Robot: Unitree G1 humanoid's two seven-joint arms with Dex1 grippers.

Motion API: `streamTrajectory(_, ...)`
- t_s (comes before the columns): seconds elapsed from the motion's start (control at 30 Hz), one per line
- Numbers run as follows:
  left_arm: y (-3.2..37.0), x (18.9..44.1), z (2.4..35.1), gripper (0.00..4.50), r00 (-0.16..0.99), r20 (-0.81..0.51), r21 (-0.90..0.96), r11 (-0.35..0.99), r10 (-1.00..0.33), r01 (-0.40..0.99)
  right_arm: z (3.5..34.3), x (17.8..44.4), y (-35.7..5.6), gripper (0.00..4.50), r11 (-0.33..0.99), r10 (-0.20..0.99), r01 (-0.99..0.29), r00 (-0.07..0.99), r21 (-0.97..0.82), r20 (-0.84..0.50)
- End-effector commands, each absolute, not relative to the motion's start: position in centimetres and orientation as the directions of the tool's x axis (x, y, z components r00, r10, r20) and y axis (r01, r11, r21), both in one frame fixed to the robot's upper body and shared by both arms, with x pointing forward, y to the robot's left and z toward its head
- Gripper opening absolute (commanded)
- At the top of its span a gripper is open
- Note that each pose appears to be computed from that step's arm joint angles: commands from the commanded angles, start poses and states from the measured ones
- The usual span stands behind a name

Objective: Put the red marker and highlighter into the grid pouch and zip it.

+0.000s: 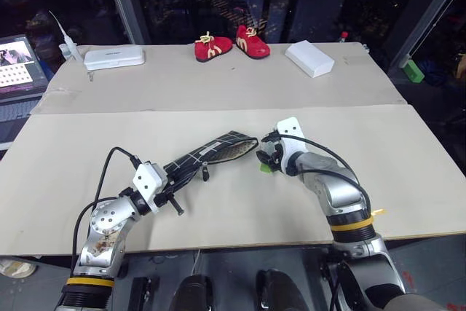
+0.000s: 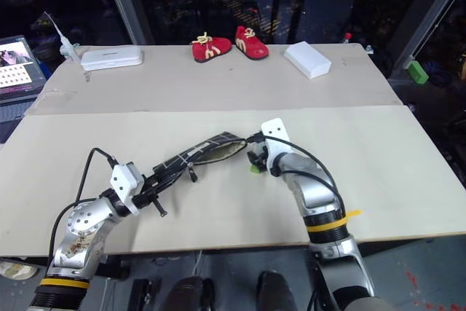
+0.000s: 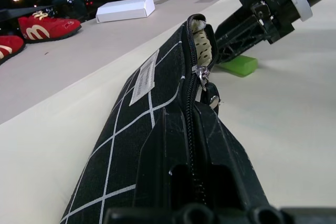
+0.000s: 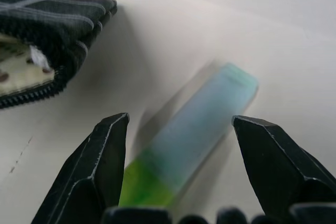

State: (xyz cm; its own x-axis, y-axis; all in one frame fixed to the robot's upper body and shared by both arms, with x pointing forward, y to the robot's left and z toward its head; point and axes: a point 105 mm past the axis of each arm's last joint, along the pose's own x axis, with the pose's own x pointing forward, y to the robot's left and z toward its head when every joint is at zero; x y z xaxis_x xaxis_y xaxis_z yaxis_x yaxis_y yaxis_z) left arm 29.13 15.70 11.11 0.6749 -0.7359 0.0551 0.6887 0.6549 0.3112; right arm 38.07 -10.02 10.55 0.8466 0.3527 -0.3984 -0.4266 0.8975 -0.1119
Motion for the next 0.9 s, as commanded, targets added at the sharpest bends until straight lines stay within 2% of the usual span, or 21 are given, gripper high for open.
streamTrajectory(0.03, 16.0, 29.2, 12.1, 0.00, 0.681, 0.084, 0.342, 0.662, -0.728, 0.666, 9.4, 37.9, -11.4, 3.50, 0.915, 0.288, -0.378, 0.858, -0.143, -0.426)
streamTrajectory(0.27, 16.0, 29.2, 12.0, 0.00, 0.684, 0.085, 0.343, 0.666, -0.725, 0.663, 7.9, 36.8, -10.9, 3.50, 0.916, 0.293, -0.385, 0.833, -0.111, -0.468)
streamTrajectory(0.47, 15.9, 29.2, 11.9, 0.00, 0.685, 0.086, 0.336, 0.668, -0.724, 0.664, 6.9, 35.4, -9.4, 3.50, 0.931, 0.337, -0.362, 0.795, 0.050, -0.504)
streamTrajectory(0.63, 15.8, 29.2, 11.8, 0.00, 0.683, 0.087, 0.333, 0.667, -0.725, 0.666, 6.3, 35.1, -9.2, 3.50, 0.930, 0.338, -0.361, 0.780, 0.063, -0.526)
streamTrajectory(0.7, 15.7, 29.2, 11.9, 0.00, 0.684, 0.090, 0.334, 0.669, -0.724, 0.664, 6.6, 35.7, -9.8, 3.50, 0.932, 0.323, -0.361, 0.798, 0.026, -0.509)
streamTrajectory(0.8, 15.9, 29.2, 11.9, 0.00, 0.687, 0.093, 0.333, 0.673, -0.720, 0.660, 7.0, 36.1, -10.1, 2.85, 0.931, 0.330, -0.364, 0.806, 0.028, -0.491)
streamTrajectory(0.9, 16.0, 29.2, 11.9, 0.00, 0.690, 0.094, 0.334, 0.676, -0.718, 0.657, 7.1, 36.4, -10.5, 1.79, 0.933, 0.321, -0.359, 0.813, 0.015, -0.486)
